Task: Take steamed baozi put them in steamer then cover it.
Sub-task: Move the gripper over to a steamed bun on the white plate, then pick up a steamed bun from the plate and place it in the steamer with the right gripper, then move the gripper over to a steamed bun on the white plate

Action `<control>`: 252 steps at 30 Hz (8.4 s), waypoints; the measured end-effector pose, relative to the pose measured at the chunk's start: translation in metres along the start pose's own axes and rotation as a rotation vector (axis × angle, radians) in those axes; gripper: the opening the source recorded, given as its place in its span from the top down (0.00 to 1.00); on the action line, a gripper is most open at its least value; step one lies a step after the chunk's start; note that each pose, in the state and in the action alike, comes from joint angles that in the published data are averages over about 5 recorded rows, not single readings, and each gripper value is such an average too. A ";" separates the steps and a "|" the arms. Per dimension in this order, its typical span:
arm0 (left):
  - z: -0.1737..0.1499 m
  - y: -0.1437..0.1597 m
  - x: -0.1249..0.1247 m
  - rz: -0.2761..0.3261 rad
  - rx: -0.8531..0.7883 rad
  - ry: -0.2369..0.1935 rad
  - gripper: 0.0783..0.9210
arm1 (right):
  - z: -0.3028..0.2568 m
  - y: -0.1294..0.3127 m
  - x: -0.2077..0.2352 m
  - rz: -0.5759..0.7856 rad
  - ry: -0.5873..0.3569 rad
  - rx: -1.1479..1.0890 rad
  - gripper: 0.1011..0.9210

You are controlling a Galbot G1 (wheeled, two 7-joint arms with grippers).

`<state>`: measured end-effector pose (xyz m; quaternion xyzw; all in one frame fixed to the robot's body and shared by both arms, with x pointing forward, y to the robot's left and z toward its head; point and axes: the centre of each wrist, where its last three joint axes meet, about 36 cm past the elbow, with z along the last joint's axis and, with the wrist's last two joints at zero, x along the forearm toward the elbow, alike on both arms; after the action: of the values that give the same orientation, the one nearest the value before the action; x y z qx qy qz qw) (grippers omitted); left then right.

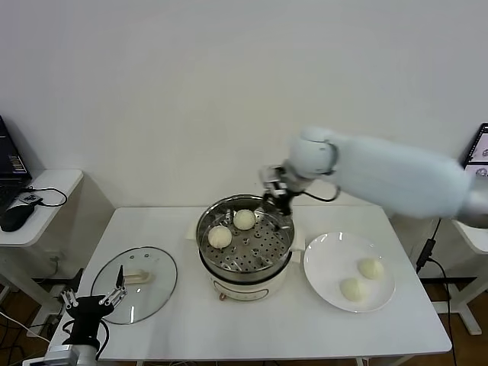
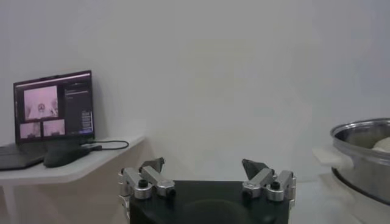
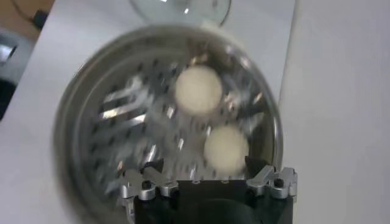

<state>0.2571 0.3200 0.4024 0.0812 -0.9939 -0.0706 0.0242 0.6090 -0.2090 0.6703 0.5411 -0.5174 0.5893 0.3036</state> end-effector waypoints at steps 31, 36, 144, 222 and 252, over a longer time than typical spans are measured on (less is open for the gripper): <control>0.004 0.003 0.004 -0.008 -0.014 0.014 0.12 | 0.130 0.154 -0.094 -0.120 0.141 -0.078 0.12; 0.005 0.003 0.003 -0.009 -0.013 0.016 0.12 | 0.136 0.161 -0.113 -0.128 0.146 -0.094 0.12; 0.006 0.006 -0.002 -0.045 0.008 -0.016 0.12 | -0.126 -0.019 -0.098 -0.058 -0.143 0.792 0.40; 0.001 0.007 -0.001 -0.007 -0.028 -0.008 0.12 | 0.221 0.136 -0.126 -0.014 0.180 -0.206 0.12; 0.005 0.008 0.000 -0.023 -0.022 -0.001 0.12 | 0.221 0.129 -0.164 -0.016 0.205 -0.257 0.40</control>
<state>0.2554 0.3286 0.3986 0.0922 -0.9921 -0.0818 0.0239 0.5999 -0.4193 0.4516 0.4391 -0.5505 0.5679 0.4262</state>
